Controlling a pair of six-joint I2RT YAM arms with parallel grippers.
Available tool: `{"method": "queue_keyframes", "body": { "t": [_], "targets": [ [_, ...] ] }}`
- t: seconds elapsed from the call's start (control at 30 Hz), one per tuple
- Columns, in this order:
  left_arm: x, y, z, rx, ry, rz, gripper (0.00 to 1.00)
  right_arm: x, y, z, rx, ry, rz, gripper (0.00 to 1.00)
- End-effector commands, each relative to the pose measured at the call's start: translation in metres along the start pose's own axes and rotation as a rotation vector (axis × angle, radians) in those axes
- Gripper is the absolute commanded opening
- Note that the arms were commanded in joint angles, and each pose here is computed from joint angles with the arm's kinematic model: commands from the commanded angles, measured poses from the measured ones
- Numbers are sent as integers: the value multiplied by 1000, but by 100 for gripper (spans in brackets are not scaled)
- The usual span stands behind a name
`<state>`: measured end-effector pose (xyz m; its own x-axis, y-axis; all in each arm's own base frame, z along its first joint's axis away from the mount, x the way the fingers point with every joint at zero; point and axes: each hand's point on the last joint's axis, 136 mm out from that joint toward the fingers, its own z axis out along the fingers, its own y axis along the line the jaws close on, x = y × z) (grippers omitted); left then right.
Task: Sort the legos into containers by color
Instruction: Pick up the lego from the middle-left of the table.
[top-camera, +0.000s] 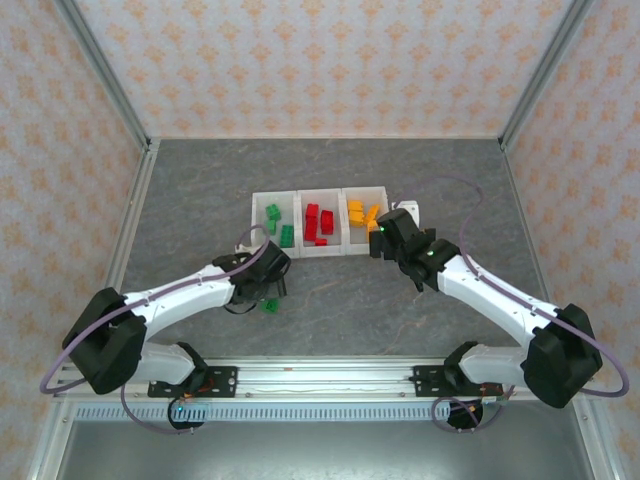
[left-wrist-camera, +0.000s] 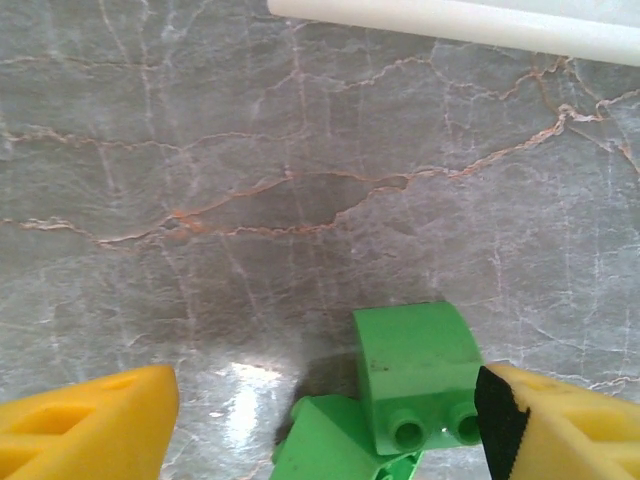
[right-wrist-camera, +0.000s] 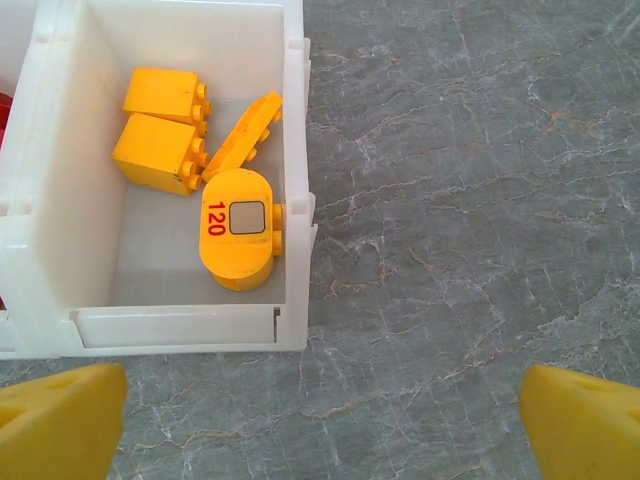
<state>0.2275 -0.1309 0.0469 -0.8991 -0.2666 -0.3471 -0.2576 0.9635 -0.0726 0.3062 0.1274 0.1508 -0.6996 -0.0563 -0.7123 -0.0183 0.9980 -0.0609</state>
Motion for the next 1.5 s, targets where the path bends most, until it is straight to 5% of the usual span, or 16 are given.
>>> {"method": "queue_keyframes", "body": {
  "t": [0.0, 0.67, 0.83, 1.47],
  "targets": [
    [-1, -16, 2, 32, -1, -14, 79, -11, -3, -7, 1, -28, 18, 100],
    [0, -27, 34, -39, 35, 81, 61, -8, -1, -4, 5, -12, 5, 100],
    [-3, -28, 38, -53, 28, 94, 48, -8, -1, -2, 10, -6, 0, 100],
    [-46, -47, 0, 16, -139, 85, 28, -8, -1, -1, 17, -6, -3, 100]
  ]
}}
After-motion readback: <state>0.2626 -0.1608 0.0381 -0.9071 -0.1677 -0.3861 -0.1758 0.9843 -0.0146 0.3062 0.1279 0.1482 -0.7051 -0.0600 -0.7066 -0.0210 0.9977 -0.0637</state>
